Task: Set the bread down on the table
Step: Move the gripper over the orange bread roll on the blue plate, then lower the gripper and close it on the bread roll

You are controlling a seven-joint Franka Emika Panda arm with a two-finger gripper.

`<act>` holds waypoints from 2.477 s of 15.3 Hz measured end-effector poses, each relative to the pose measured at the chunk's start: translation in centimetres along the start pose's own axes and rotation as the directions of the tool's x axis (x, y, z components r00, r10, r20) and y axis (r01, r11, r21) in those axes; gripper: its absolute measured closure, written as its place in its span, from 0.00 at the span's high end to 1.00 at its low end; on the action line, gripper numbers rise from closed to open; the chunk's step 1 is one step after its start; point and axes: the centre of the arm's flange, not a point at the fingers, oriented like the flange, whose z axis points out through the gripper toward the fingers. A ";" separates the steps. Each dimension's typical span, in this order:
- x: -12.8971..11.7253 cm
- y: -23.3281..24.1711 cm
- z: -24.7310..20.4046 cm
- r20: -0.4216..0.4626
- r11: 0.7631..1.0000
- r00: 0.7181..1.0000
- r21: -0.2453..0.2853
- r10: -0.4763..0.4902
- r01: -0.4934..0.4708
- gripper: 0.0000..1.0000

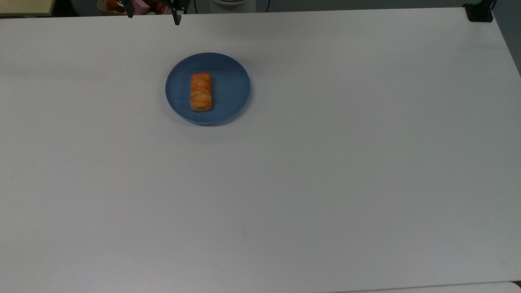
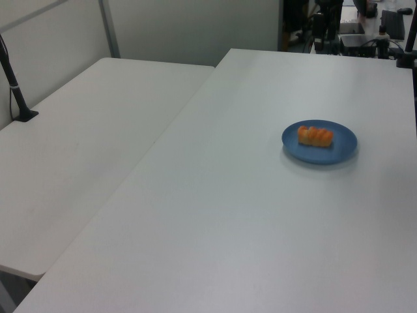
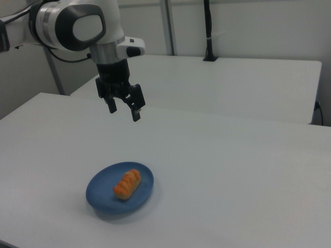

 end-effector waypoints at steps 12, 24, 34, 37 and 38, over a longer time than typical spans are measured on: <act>0.2 -1.1 9.9 0.013 1.000 0.999 -0.003 -0.030 0.030 1.00; -1.1 -4.1 24.4 0.033 0.984 0.984 -0.029 -0.177 0.178 1.00; -1.2 -6.3 25.7 0.047 0.970 0.971 -0.048 -0.236 0.238 0.46; -1.2 -6.3 25.7 0.047 0.970 0.970 -0.048 -0.238 0.240 0.20; -1.2 -6.3 25.7 0.046 0.970 0.970 -0.048 -0.238 0.240 0.15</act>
